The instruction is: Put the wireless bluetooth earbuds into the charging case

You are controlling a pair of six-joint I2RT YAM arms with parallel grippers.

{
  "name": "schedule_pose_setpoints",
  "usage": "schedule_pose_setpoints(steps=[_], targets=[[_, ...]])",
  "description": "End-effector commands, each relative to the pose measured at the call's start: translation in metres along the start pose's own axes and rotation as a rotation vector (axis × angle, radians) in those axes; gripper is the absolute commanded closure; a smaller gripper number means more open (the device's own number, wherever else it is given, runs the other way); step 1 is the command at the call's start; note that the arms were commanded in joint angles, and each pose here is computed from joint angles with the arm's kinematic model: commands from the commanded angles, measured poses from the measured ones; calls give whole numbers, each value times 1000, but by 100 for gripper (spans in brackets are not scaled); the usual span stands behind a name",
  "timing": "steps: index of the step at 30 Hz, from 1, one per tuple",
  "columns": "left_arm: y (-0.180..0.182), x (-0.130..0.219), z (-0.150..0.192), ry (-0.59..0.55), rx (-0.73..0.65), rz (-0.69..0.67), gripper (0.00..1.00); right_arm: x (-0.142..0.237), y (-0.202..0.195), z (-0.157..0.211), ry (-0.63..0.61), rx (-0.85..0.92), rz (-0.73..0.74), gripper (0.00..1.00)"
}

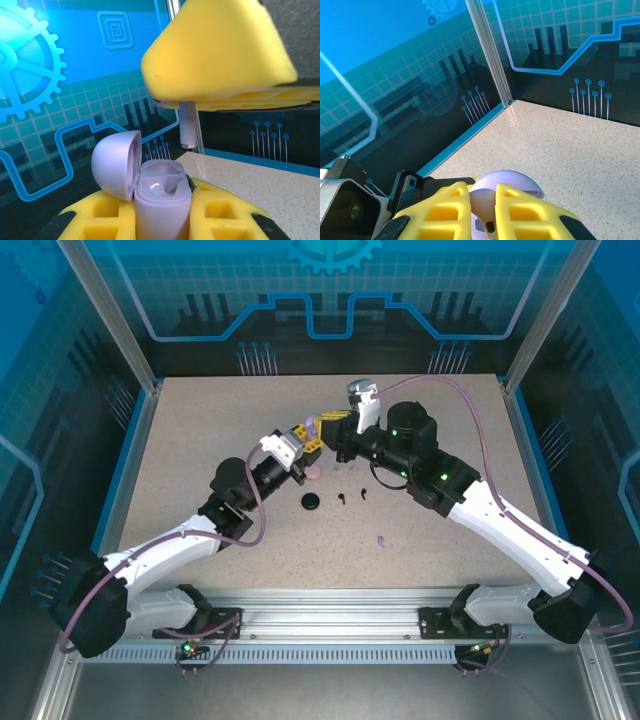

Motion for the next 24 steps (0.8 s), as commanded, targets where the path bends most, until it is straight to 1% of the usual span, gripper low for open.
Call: schedule_pose_setpoints(steps=[1,17,24], targets=[[1,-4,-18,-62,-15,-5,100,1,5,-6,-43,23,-4,86],[-1,-3,-24,-71,-15,9,100,-14,-12,12,13,-9,36,87],[-1,-4,-25,-70,-13,6,100,-16,-13,18,47,0,8,88]])
Point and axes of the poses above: each hand's point on the last joint's axis, 136 mm out from that joint toward the fingers, its own x axis back along the fingers, its own y axis along the line the jaws close on, z = x × y, the point moved 9 cm from there along x, back along the fingers, and after that the axes turned 1 degree about x, right-handed, at the moved point
